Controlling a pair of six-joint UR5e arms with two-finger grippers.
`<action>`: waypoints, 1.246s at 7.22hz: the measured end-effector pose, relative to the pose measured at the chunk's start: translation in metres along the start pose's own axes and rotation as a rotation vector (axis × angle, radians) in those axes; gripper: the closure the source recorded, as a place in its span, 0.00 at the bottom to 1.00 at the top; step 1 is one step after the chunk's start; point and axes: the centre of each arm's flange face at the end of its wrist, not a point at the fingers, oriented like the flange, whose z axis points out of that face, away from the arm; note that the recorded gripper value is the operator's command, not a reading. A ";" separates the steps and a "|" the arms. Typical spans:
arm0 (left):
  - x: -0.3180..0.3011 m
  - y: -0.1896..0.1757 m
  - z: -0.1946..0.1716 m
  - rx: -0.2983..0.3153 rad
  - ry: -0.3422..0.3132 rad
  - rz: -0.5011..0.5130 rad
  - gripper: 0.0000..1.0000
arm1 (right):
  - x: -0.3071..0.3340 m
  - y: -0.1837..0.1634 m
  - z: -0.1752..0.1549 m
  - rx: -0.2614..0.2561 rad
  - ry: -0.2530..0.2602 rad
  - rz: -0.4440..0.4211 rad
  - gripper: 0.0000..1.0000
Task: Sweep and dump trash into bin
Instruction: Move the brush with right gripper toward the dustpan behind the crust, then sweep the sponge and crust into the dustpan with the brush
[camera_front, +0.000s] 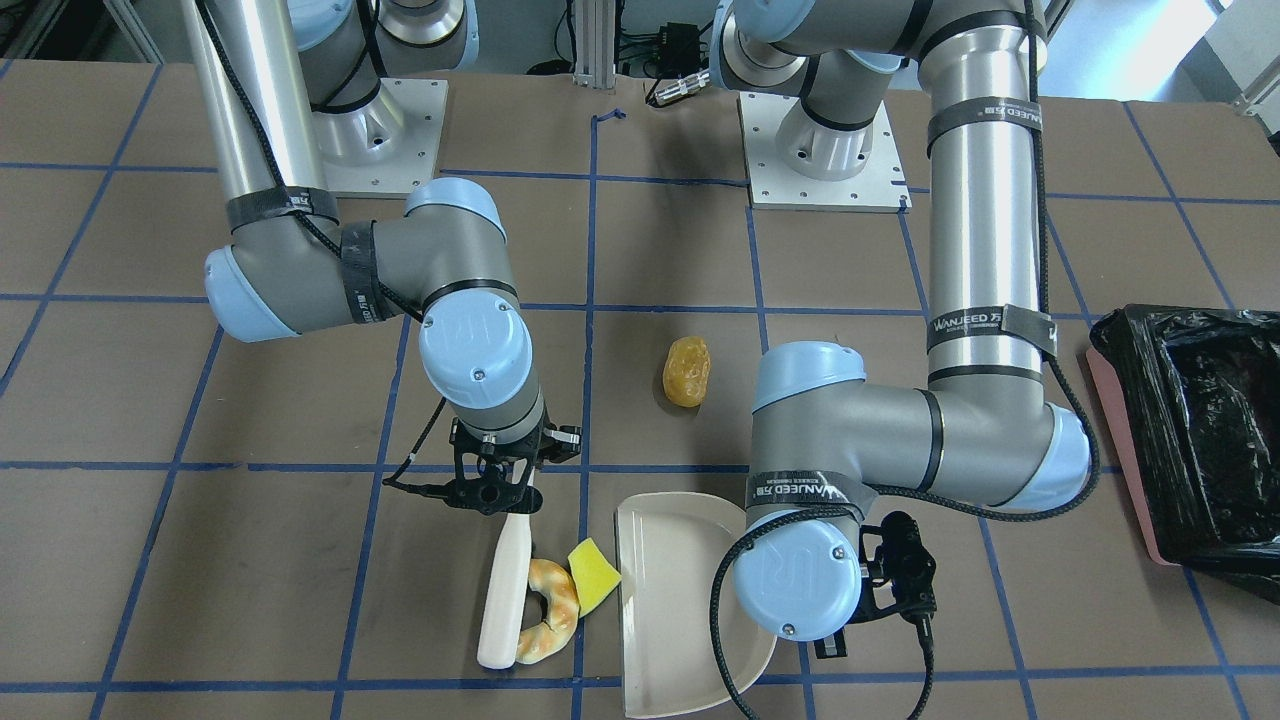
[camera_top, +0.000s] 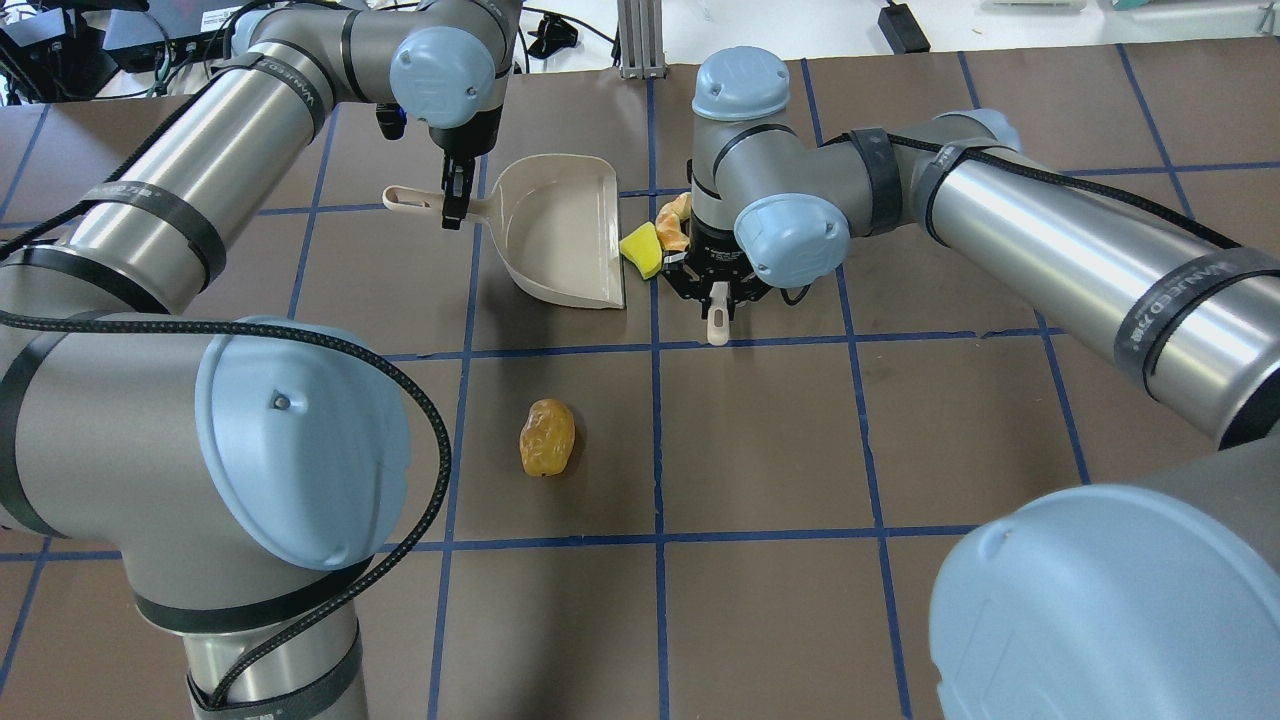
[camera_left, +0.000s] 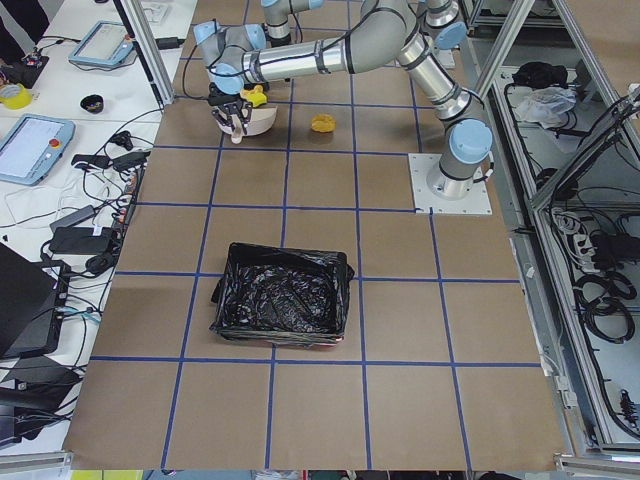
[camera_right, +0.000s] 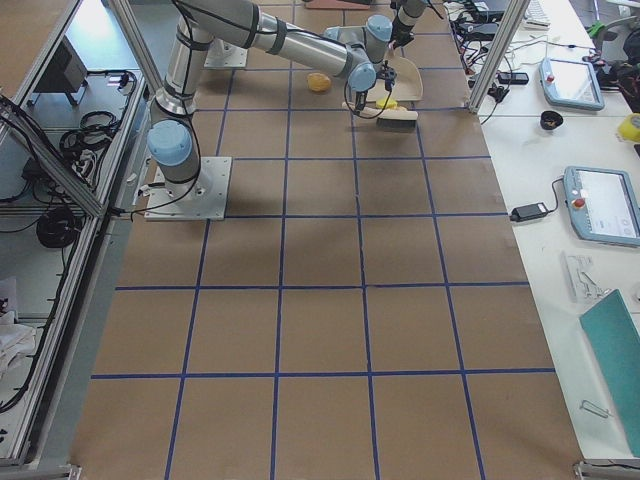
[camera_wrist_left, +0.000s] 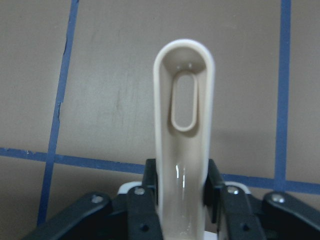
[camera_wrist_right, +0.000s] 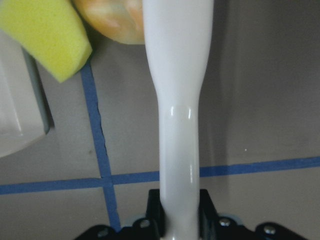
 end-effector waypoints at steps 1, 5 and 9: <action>0.000 0.000 0.000 -0.003 0.000 0.000 1.00 | -0.010 0.005 0.003 -0.007 -0.016 0.010 1.00; -0.001 0.001 -0.001 -0.013 -0.002 0.001 1.00 | -0.064 0.023 0.005 -0.021 -0.084 0.054 1.00; 0.000 0.006 -0.002 -0.062 0.004 0.016 1.00 | -0.106 0.027 0.004 -0.038 -0.144 0.098 1.00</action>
